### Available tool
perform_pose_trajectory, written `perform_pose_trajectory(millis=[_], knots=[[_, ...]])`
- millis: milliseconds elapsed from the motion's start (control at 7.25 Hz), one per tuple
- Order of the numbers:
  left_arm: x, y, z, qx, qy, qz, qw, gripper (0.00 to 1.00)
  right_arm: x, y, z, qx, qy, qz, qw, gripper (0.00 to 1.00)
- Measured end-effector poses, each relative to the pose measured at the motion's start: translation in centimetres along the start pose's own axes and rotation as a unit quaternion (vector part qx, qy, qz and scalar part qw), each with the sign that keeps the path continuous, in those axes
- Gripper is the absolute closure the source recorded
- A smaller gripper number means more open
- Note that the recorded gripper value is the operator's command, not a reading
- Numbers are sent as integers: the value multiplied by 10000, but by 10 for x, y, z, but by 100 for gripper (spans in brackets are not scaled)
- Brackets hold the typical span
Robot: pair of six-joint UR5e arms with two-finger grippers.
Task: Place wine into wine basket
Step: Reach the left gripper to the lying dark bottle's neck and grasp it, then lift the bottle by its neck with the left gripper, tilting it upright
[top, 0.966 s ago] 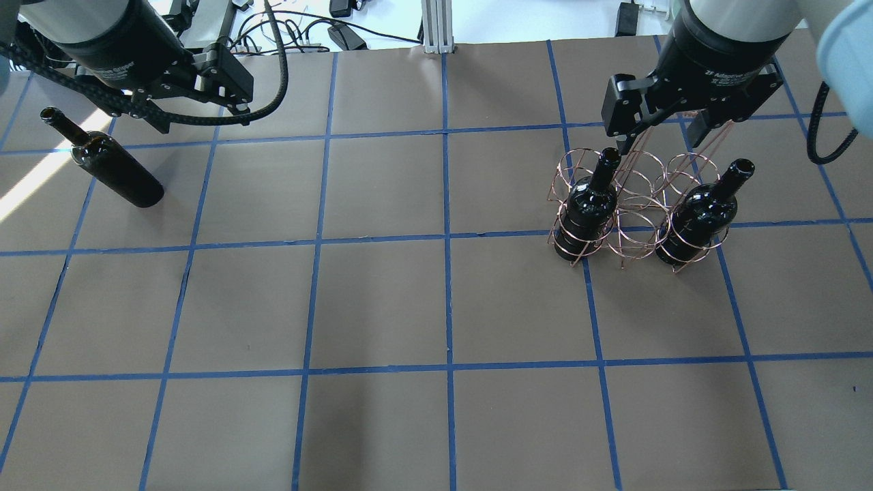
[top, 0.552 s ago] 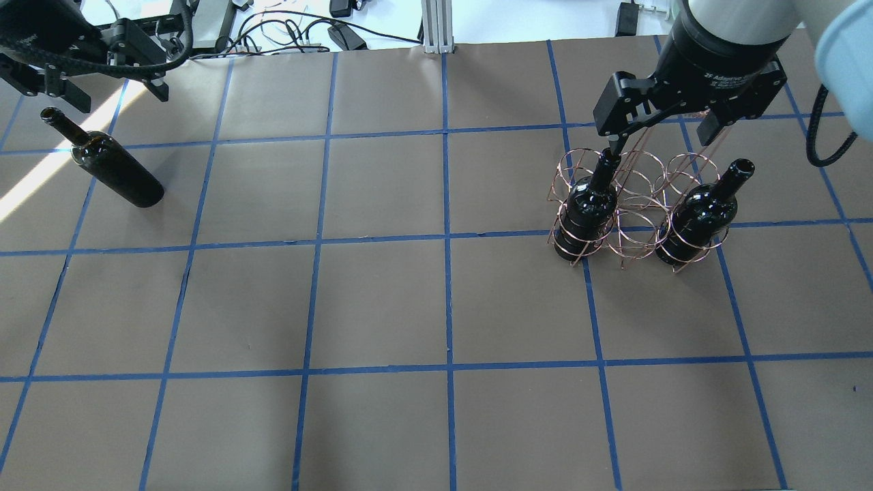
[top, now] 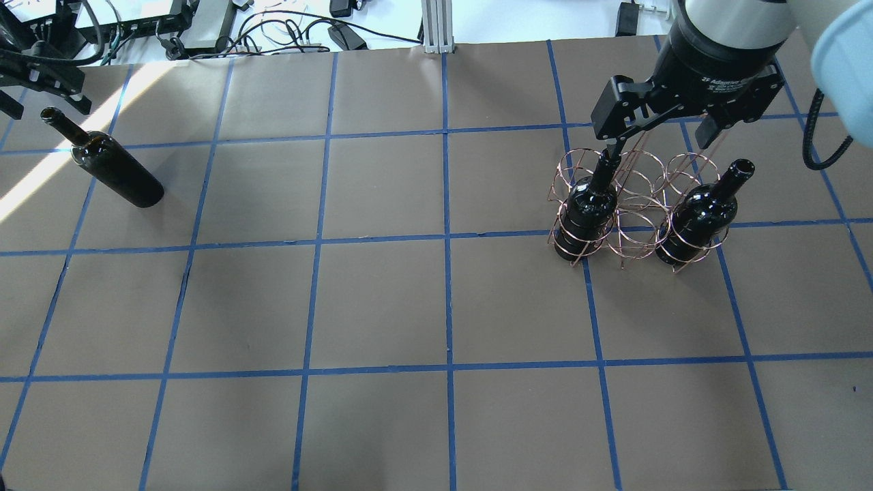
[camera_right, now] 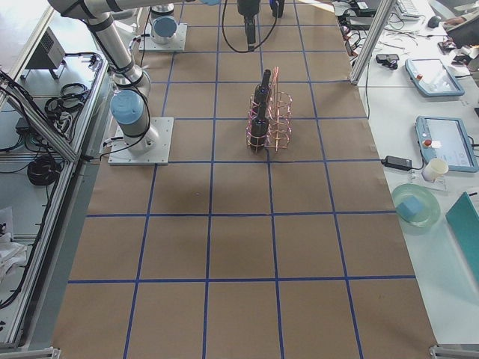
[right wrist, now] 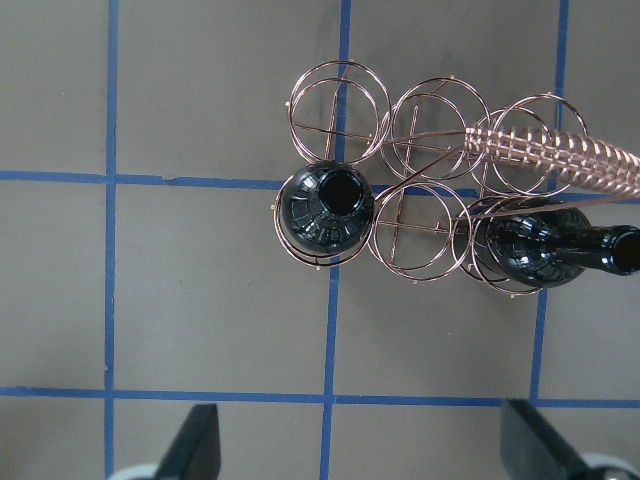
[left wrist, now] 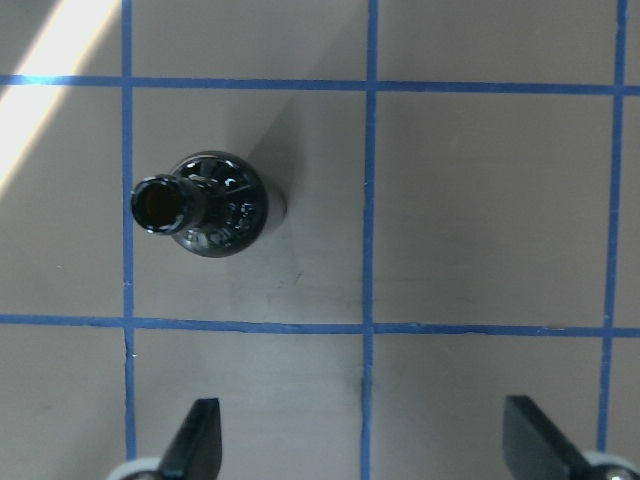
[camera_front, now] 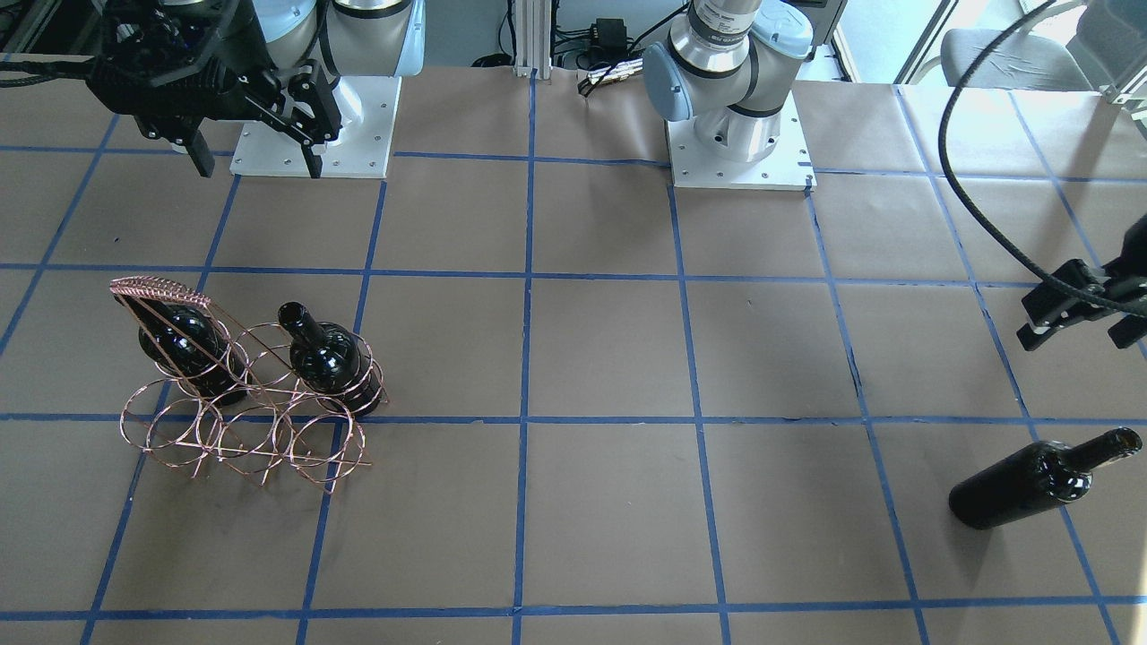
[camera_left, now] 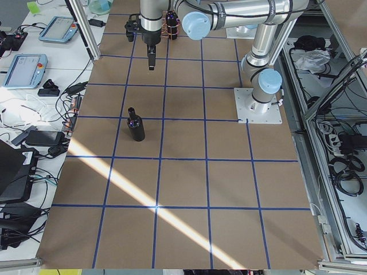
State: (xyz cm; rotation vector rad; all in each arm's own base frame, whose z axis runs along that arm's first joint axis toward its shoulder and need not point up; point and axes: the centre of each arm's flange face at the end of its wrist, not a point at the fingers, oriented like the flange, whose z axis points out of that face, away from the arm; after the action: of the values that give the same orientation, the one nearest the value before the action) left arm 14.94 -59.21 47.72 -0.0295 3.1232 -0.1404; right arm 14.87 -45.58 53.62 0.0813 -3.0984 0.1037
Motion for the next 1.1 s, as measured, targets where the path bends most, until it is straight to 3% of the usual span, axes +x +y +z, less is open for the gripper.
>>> perform_pose_trajectory(millis=[552, 690, 828, 966, 1103], knots=[[-59, -51, 63, 90, -57, 376, 9992, 10, -3, 1, 1, -16, -32, -17, 10000, 0], [-65, -62, 72, 154, -77, 491, 9986, 22, -3, 1, 1, -10, -39, -18, 10000, 0], [-69, -69, 79, 184, -70, 546, 9983, 40, -3, 1, 1, -3, -44, -20, 10000, 0], [-70, -72, 83, 190, -59, 562, 9982, 50, -4, 1, 1, 1, -49, -26, 10000, 0], [-70, -72, 86, 178, -45, 561, 9983, 52, -6, 1, 1, 1, -80, -39, 10000, 0]])
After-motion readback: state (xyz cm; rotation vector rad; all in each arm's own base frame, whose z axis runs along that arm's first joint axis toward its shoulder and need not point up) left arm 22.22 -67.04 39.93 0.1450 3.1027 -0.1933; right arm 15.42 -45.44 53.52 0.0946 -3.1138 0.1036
